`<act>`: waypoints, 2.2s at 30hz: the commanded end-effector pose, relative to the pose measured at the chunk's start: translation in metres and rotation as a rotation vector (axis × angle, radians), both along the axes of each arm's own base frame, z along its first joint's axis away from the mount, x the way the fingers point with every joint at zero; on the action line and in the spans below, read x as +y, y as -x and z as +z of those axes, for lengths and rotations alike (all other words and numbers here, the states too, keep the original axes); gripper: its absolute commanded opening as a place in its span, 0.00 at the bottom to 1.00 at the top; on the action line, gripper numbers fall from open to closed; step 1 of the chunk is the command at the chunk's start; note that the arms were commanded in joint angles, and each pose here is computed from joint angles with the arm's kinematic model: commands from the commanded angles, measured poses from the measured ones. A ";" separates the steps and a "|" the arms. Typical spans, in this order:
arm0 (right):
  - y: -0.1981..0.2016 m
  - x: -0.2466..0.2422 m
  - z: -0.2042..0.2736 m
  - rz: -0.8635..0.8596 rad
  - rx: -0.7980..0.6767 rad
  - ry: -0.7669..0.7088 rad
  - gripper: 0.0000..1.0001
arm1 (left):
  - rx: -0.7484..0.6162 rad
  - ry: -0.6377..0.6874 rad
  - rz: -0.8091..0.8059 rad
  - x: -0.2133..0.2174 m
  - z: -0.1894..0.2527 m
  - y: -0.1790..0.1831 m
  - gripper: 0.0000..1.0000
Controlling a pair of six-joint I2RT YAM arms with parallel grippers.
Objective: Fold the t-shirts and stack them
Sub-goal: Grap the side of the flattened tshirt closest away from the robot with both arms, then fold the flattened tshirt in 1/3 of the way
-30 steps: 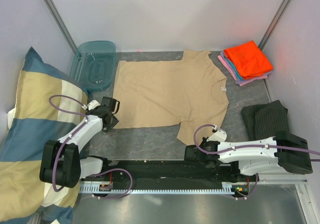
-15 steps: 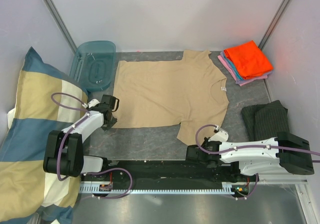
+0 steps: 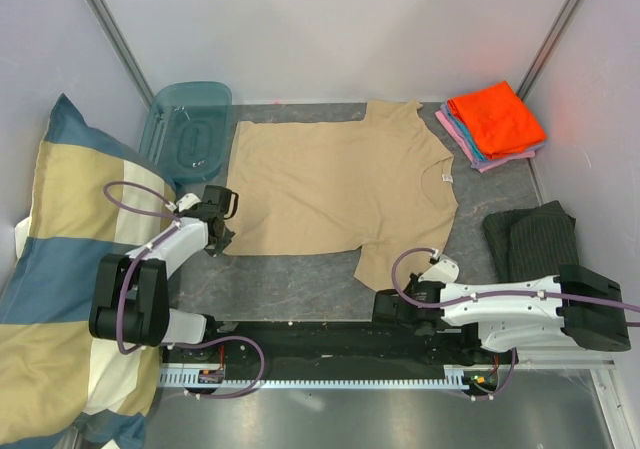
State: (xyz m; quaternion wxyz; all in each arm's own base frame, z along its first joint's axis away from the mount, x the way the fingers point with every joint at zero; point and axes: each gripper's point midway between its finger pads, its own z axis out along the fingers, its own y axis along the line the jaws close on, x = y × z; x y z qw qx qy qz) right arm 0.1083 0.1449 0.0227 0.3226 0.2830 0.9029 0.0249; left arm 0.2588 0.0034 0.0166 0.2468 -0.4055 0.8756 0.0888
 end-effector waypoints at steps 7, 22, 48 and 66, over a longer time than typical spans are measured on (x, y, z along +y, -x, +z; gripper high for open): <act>-0.039 -0.009 0.109 -0.020 -0.245 0.080 0.00 | -0.195 0.005 -0.117 -0.004 0.063 -0.022 0.02; -0.068 -0.058 0.155 -0.136 -0.372 0.105 0.00 | -0.203 -0.023 -0.101 0.000 0.076 -0.039 0.02; -0.147 -0.091 0.152 -0.249 -0.350 0.396 0.00 | -0.265 -0.067 -0.063 0.003 0.111 -0.104 0.02; -0.207 -0.104 0.132 -0.182 -0.222 0.432 0.00 | -0.236 -0.057 -0.063 -0.001 0.092 -0.123 0.02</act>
